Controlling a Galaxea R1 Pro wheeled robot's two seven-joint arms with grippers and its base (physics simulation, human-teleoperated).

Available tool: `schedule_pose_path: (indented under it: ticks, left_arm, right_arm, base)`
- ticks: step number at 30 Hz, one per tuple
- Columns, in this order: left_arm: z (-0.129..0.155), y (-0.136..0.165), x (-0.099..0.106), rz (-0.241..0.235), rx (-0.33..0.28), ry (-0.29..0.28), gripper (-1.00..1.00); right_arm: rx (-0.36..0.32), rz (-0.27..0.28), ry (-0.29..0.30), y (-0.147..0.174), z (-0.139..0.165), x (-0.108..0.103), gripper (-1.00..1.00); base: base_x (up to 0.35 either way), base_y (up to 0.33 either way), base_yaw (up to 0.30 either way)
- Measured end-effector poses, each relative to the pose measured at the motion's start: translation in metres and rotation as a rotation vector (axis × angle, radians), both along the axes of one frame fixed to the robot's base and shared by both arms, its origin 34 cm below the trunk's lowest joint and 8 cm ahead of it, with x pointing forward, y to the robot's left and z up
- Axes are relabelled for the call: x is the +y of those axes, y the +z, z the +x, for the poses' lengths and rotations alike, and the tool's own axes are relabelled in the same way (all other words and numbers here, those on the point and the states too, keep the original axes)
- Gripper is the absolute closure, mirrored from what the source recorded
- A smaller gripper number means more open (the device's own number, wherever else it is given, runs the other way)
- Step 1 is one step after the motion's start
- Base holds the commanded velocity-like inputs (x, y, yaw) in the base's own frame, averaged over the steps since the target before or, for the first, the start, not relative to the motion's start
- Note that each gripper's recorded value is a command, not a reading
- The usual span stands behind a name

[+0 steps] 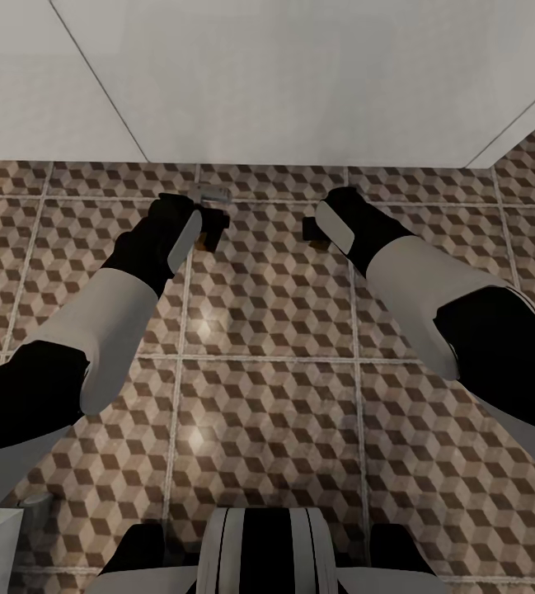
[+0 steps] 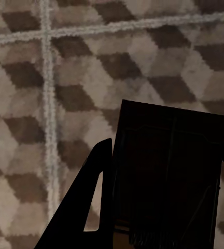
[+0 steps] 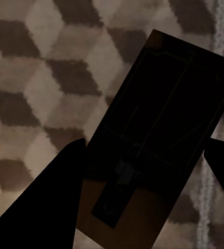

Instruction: Take the four mousetraps from the cabinet in the bathroom and place them on the bathroom floor. Make sure all four end up on the same floor surface, and ensure that at least two of them are either under or directly next to the same bathroom sink.

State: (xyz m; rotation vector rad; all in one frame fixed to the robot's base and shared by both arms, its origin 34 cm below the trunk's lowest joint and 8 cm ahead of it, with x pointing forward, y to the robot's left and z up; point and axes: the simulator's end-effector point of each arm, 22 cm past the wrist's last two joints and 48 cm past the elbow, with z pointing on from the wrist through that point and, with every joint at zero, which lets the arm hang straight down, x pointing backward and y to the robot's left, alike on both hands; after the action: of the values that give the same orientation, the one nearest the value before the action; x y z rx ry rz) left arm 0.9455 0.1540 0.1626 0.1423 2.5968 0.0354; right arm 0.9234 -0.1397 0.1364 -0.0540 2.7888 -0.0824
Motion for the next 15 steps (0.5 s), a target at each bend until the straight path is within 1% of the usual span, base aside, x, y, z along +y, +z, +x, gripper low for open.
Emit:
schedule_pose_path:
  ticks: [15]
  left_arm:
    - [0.0012, 0.0001, -0.0001, -0.001, -0.007, 0.001, 1.00]
  right_arm:
    - [-0.004, 0.000, 0.002, 0.0010, 0.0014, 0.0006, 1.00]
  base:
    - [0.000, 0.000, 0.000]
